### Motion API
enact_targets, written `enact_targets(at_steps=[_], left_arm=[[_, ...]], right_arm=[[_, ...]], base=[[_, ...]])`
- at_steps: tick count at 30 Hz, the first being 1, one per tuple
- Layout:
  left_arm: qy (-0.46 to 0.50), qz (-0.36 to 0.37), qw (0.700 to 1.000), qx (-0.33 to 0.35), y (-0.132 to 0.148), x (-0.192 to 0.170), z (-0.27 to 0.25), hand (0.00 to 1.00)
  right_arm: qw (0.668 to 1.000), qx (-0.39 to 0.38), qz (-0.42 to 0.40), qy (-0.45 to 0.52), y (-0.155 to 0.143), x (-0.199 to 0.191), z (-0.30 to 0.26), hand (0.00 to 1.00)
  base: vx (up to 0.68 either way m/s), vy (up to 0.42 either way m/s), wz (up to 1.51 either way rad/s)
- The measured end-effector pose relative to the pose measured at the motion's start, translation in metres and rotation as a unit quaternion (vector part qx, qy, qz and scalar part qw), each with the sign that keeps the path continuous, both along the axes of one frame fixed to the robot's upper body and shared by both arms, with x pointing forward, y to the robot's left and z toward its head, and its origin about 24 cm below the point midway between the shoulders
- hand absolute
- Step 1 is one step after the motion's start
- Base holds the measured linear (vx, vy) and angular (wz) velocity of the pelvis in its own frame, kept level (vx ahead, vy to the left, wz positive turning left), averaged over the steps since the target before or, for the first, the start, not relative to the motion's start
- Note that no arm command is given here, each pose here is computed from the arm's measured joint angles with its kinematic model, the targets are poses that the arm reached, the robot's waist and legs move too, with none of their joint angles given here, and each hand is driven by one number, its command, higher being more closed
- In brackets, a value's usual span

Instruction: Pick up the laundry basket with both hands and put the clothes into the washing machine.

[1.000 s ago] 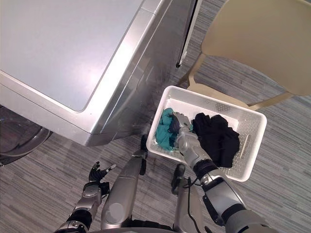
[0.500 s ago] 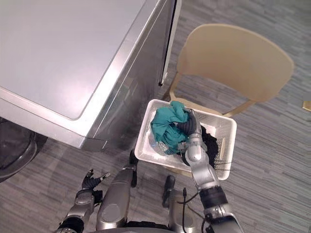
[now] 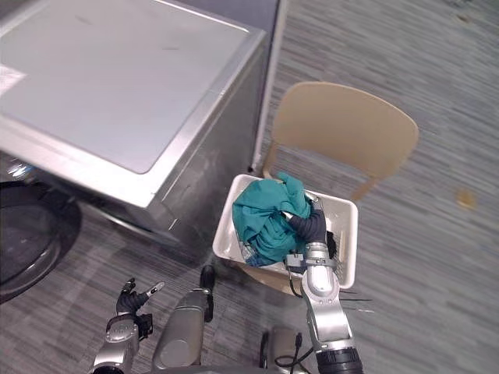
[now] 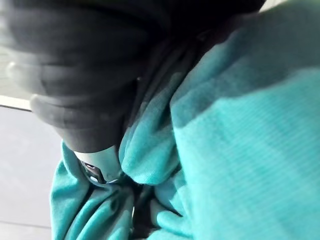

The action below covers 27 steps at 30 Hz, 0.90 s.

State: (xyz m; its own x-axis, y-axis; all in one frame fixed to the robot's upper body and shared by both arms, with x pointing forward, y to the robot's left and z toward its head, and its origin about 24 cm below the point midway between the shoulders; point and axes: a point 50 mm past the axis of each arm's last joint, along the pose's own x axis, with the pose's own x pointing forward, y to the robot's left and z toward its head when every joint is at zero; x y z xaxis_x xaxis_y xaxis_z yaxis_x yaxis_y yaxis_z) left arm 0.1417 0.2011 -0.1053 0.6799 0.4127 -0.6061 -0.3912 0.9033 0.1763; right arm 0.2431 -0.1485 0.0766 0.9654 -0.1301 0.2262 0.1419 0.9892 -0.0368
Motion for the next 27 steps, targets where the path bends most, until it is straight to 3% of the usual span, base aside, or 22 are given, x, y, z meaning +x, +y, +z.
enact_targets(at_steps=[3,5,10,12,17,21,27], left_arm=[[-0.049,-0.044,0.997,-0.028,-0.027,0.013,0.015,0.0],[-0.132,-0.096,0.986,-0.028,-0.037,0.035,0.046,0.0],[-0.306,-0.153,0.939,0.014,-0.034,0.068,0.115,0.0],[-0.331,-0.185,0.925,0.012,-0.042,0.075,0.124,0.0],[-0.336,-0.308,0.89,0.014,-0.075,0.081,0.131,0.0],[-0.331,-0.383,0.863,0.016,-0.093,0.075,0.129,0.0],[-0.317,-0.431,0.843,0.05,-0.101,0.079,0.124,0.0]], right_arm=[[1.0,-0.017,-0.012,0.006,-0.015,0.0,-0.002,1.0],[1.0,-0.007,-0.022,0.006,-0.025,0.004,-0.001,1.0],[1.0,0.005,0.03,-0.001,-0.013,0.009,0.003,1.0],[0.998,0.001,0.055,0.0,-0.007,0.013,0.003,1.0],[0.995,0.009,0.101,0.02,0.008,0.027,-0.005,1.0],[0.983,0.008,0.178,0.047,0.041,0.027,-0.017,1.0],[0.968,0.031,0.242,0.059,0.065,0.024,-0.021,1.0]], base=[[-0.26,-0.184,1.37],[-0.29,-0.157,1.3],[-0.21,-0.057,0.69],[-0.12,0.018,0.38],[-0.07,0.07,0.14],[-0.06,0.075,-0.13],[-0.09,0.007,-0.07]])
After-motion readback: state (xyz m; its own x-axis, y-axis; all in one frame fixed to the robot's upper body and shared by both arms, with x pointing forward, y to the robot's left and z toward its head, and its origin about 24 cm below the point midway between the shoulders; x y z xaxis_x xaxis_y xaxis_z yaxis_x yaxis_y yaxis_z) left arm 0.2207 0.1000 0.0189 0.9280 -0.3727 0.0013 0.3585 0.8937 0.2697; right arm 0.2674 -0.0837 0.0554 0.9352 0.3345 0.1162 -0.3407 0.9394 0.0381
